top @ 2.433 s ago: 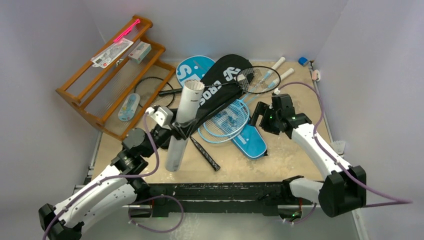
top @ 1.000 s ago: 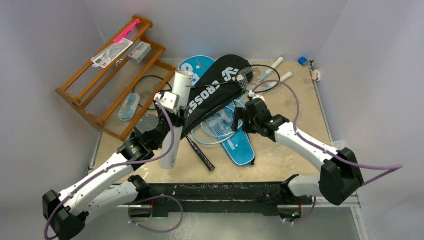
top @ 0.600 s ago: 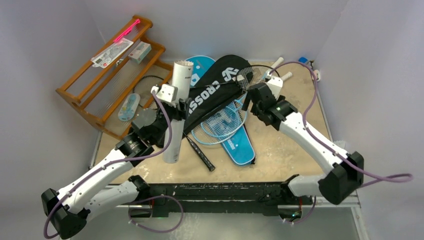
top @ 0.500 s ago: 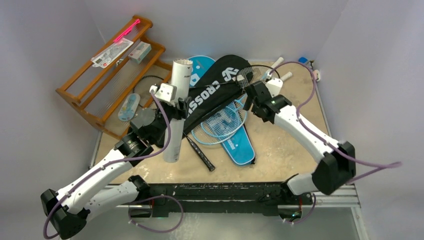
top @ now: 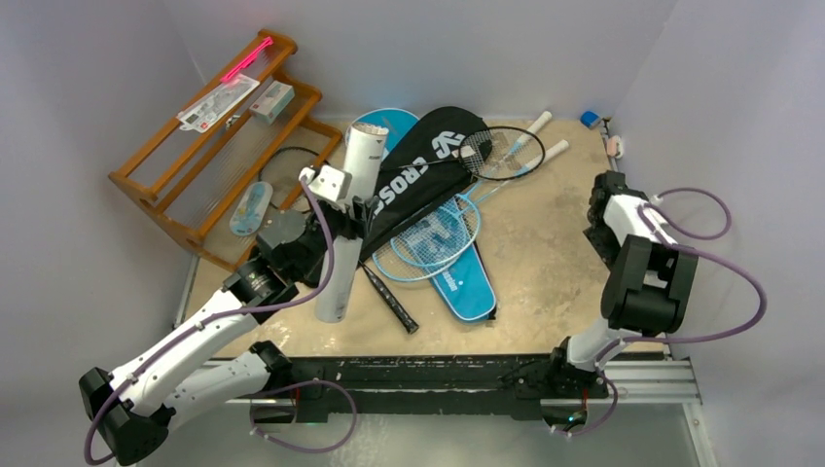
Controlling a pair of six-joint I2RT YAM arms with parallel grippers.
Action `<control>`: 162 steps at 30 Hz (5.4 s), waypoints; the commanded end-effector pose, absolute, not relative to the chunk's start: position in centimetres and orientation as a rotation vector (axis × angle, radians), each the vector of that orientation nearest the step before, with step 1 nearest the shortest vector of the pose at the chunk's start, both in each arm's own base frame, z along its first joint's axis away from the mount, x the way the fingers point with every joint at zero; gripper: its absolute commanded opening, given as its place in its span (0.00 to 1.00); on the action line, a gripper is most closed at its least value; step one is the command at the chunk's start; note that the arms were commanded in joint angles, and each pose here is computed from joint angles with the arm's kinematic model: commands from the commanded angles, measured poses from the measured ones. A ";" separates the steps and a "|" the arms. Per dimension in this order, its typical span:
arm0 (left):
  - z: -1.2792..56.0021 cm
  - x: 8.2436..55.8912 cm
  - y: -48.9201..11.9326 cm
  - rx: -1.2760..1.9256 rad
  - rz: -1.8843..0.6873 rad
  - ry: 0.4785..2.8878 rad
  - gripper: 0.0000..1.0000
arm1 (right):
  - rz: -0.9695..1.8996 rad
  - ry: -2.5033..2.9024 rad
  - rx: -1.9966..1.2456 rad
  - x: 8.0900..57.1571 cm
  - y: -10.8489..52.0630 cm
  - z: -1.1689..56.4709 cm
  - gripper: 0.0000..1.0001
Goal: Pack up the badminton gear
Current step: Pick up the shuttlecock at the center of the board, then place the shuttlecock at the shuttle tube.
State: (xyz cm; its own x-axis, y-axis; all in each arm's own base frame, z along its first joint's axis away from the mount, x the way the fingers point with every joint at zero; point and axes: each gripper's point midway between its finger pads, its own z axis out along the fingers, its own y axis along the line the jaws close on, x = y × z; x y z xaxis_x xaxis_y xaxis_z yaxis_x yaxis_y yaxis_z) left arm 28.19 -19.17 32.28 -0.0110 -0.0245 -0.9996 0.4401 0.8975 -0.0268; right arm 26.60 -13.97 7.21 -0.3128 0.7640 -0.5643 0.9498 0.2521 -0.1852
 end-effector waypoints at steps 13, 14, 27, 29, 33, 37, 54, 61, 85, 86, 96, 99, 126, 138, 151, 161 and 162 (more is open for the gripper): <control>33.7 27.7 -22.1 0.401 -0.527 1.487 0.60 | -1.170 1.995 1.607 21.0 -20.8 6.7 0.84; 33.6 27.9 -22.2 0.407 -0.521 1.490 0.60 | -1.202 2.012 1.618 20.5 -21.0 6.7 0.85; 32.0 29.8 -22.5 0.342 -0.489 1.522 0.61 | -0.953 2.056 1.495 23.1 -26.4 5.7 0.89; 31.6 29.8 -22.4 0.323 -0.494 1.525 0.61 | -0.923 2.020 1.471 23.4 -26.6 6.1 0.89; 31.9 29.2 -22.1 0.325 -0.505 1.526 0.60 | -0.960 1.991 1.515 22.8 -27.5 5.8 0.89; 32.2 28.8 -21.3 0.314 -0.486 1.513 0.60 | -1.007 2.032 1.538 23.5 -29.1 5.1 0.88; 33.0 28.9 -22.4 0.383 -0.495 1.528 0.60 | -1.084 1.922 1.799 19.4 -29.4 4.3 0.62; 32.4 28.2 -22.3 0.411 -0.503 1.532 0.60 | -1.091 1.883 1.843 18.4 -28.7 5.2 0.00; 29.7 22.1 -25.3 0.810 -0.701 1.353 0.59 | 0.539 1.937 0.617 32.3 -0.8 28.1 0.00; 29.6 21.7 -25.5 0.843 -0.711 1.344 0.59 | 0.616 1.925 0.545 32.2 0.8 29.7 0.00; 29.6 17.2 -26.4 1.126 -0.804 1.223 0.58 | 1.303 1.748 -0.156 25.3 13.1 42.2 0.00; 29.0 16.8 -25.8 1.158 -0.781 1.231 0.58 | 1.356 1.706 -0.294 22.8 14.7 43.9 0.00; 28.7 16.9 -25.2 1.169 -0.727 1.212 0.58 | 1.416 1.942 -0.500 18.7 21.7 35.9 0.00; 29.0 16.5 -25.6 1.191 -0.748 1.183 0.59 | 1.476 1.959 -0.613 18.0 23.3 34.8 0.00; 29.7 16.4 -25.8 1.173 -0.770 1.162 0.59 | 1.401 2.057 -0.645 18.8 26.3 31.7 0.47; 30.4 16.1 -26.1 1.163 -0.800 1.131 0.59 | 1.413 2.074 -0.710 18.0 28.9 30.4 0.54; 30.7 16.0 -26.2 1.158 -0.806 1.125 0.59 | 1.414 2.078 -0.715 18.0 29.3 30.2 0.54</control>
